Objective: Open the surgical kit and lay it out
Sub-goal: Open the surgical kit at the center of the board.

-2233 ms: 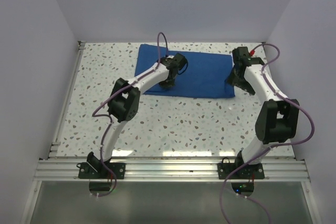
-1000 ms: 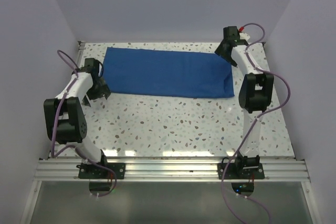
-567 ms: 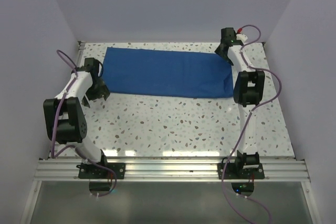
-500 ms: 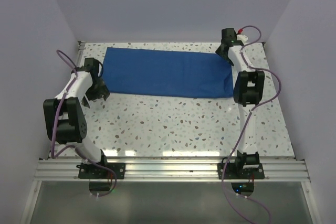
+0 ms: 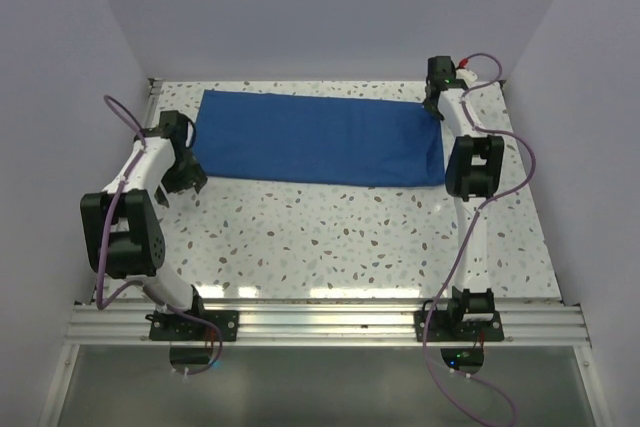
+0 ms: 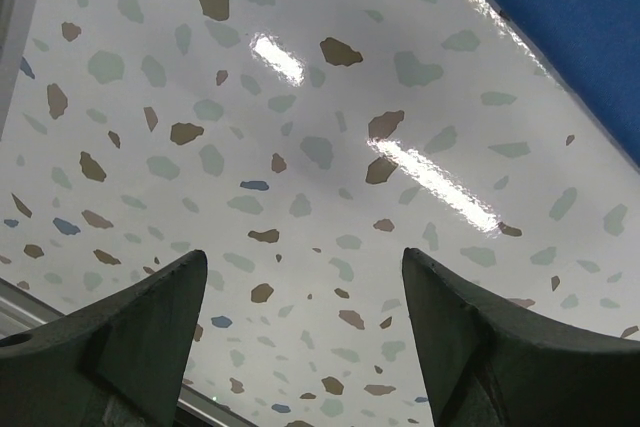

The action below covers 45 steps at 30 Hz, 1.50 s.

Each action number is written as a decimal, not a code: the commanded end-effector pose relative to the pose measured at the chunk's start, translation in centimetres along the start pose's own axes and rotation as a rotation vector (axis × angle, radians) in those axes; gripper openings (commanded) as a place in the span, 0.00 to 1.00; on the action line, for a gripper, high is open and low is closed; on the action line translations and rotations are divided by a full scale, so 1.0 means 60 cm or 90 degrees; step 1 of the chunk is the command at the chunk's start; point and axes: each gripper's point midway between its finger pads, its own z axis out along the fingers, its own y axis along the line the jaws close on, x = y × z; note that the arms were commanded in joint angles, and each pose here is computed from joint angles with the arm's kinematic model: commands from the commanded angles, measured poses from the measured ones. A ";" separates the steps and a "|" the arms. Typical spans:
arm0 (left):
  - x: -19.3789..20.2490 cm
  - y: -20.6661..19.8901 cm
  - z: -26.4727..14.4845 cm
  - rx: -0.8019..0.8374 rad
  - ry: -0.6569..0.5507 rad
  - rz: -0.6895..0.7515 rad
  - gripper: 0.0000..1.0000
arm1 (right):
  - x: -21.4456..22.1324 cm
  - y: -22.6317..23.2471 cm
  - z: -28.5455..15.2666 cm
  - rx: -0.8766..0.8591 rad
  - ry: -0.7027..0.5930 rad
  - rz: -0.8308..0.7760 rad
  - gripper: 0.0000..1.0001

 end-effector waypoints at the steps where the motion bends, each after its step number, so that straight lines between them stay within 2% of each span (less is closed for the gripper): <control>1: -0.004 0.010 -0.017 -0.001 -0.020 -0.025 0.82 | -0.030 0.016 -0.009 -0.023 -0.021 0.025 0.04; 3: 0.004 0.011 -0.014 0.001 -0.016 -0.023 0.82 | -0.036 0.016 -0.015 -0.026 -0.024 0.025 0.00; 9: 0.005 0.013 -0.019 0.010 -0.026 -0.027 0.83 | -0.064 0.029 -0.053 -0.065 -0.043 0.033 0.00; 11: 0.001 0.015 -0.027 0.013 -0.034 -0.026 0.83 | -0.095 0.053 -0.085 -0.117 -0.066 0.046 0.00; 13: -0.002 0.019 -0.041 0.021 -0.048 -0.027 0.84 | -0.081 0.062 -0.098 -0.143 -0.056 0.038 0.00; 14: -0.011 0.022 -0.057 0.028 -0.067 -0.031 0.85 | -0.102 0.077 -0.127 -0.176 -0.076 0.052 0.00; 15: -0.011 0.025 -0.064 0.029 -0.072 -0.030 0.88 | -0.083 0.085 -0.136 -0.186 -0.065 0.040 0.00; 17: -0.021 0.034 -0.091 0.041 -0.103 -0.032 0.89 | -0.095 0.106 -0.183 -0.224 -0.083 0.032 0.00; 22: -0.020 0.042 -0.129 0.081 -0.142 -0.005 0.92 | -0.038 0.158 -0.267 -0.272 -0.067 -0.025 0.00; 23: -0.014 0.043 -0.134 0.092 -0.147 -0.003 0.92 | -0.029 0.171 -0.305 -0.286 -0.072 -0.035 0.00; 30: 0.031 0.030 -0.141 0.174 -0.145 0.002 0.91 | 0.064 0.160 -0.411 -0.321 -0.033 -0.114 0.00; 32: 0.048 0.029 -0.147 0.196 -0.144 0.001 0.91 | 0.086 0.142 -0.431 -0.319 -0.014 -0.149 0.00; 33: 0.052 0.031 -0.149 0.199 -0.145 -0.004 0.91 | 0.122 0.132 -0.438 -0.324 0.012 -0.184 0.00; 34: 0.057 0.036 -0.155 0.203 -0.154 -0.008 0.91 | 0.122 0.118 -0.469 -0.334 0.015 -0.195 0.00; 36: 0.066 0.045 -0.157 0.198 -0.154 -0.014 0.91 | 0.177 0.083 -0.494 -0.337 0.052 -0.242 0.00; 37: 0.070 0.051 -0.154 0.187 -0.155 -0.025 0.91 | 0.167 0.055 -0.544 -0.355 0.048 -0.240 0.00; 38: 0.073 0.057 -0.159 0.186 -0.164 -0.033 0.90 | 0.190 0.036 -0.573 -0.368 0.060 -0.255 0.00; 40: 0.077 0.071 -0.156 0.169 -0.179 -0.057 0.89 | 0.237 -0.053 -0.594 -0.340 0.098 -0.262 0.00; 41: 0.076 0.079 -0.167 0.175 -0.205 -0.073 0.89 | 0.215 -0.093 -0.665 -0.398 0.077 -0.227 0.00; 43: 0.077 0.089 -0.170 0.165 -0.221 -0.098 0.88 | 0.266 -0.205 -0.666 -0.349 0.143 -0.209 0.00; 45: 0.071 0.099 -0.181 0.159 -0.243 -0.117 0.88 | 0.253 -0.304 -0.706 -0.362 0.134 -0.129 0.00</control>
